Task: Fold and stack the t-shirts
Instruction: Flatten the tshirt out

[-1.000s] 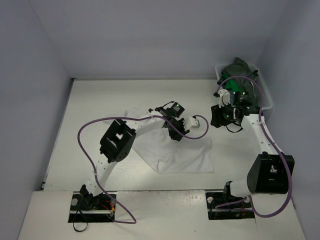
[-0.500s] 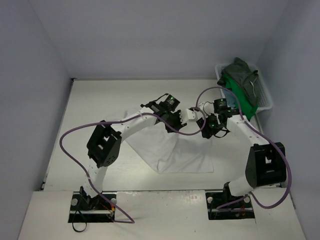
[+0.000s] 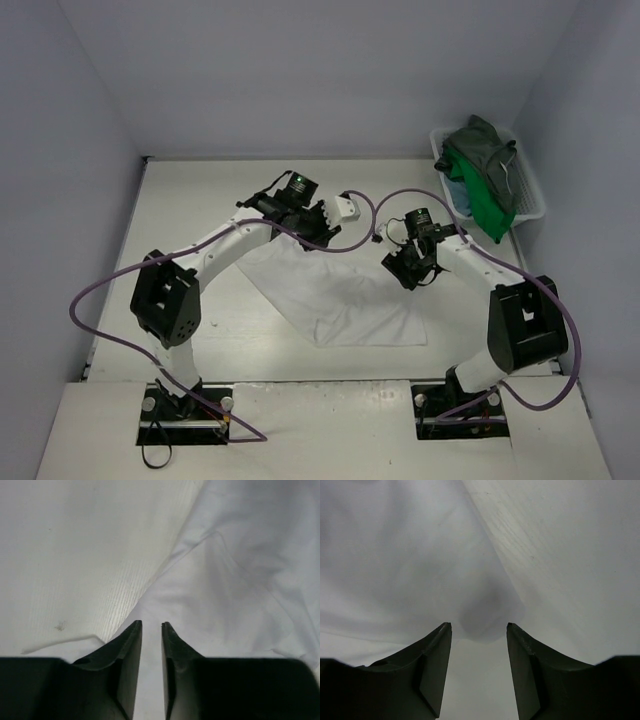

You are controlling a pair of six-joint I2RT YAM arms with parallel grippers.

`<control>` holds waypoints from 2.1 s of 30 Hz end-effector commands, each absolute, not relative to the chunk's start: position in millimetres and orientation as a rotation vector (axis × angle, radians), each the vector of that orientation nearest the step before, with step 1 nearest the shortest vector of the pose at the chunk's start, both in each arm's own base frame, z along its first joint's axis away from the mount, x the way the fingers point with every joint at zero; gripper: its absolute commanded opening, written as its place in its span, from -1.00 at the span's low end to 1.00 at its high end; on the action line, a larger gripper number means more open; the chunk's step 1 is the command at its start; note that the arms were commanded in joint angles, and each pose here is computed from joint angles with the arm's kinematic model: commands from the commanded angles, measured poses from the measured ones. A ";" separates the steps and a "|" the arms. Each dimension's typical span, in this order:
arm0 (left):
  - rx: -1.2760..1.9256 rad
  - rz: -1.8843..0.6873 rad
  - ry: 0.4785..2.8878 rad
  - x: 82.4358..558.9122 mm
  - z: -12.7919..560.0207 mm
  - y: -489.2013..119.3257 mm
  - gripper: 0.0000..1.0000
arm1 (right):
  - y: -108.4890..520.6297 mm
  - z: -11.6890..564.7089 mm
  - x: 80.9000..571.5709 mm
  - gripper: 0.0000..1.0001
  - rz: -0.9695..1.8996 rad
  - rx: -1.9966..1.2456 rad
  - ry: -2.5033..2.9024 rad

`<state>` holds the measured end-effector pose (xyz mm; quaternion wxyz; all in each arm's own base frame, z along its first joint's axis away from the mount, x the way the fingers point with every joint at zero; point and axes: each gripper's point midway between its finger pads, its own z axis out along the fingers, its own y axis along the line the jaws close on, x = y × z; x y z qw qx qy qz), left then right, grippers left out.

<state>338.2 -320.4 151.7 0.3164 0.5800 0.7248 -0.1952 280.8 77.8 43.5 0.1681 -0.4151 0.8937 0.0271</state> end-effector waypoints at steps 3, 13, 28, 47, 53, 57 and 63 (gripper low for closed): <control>1.539 -0.596 1.847 324.2 156.7 -342.9 -0.40 | 82.0 61.9 291.6 -0.10 0.065 -1.139 2.500; 1.624 -0.731 1.886 306.1 120.3 -388.0 -0.09 | 47.3 110.1 332.9 -0.10 0.106 -0.817 2.435; 1.658 -0.734 1.924 308.0 90.2 -405.1 -0.08 | 18.9 112.7 328.4 -0.11 0.207 -0.687 2.422; 1.694 -0.744 1.960 305.5 64.0 -412.8 -0.54 | 24.4 106.8 325.7 -0.12 0.257 -0.694 2.419; 1.697 -0.740 1.965 305.5 62.8 -412.0 -0.78 | 25.0 106.8 326.6 -0.13 0.270 -0.688 2.415; 1.680 -0.690 1.960 313.1 71.2 -410.0 -1.00 | 27.3 105.7 325.2 -0.13 0.288 -0.687 2.415; 1.642 -0.641 1.910 322.1 98.8 -406.4 -1.00 | 28.1 104.6 325.6 -0.13 0.295 -0.696 2.414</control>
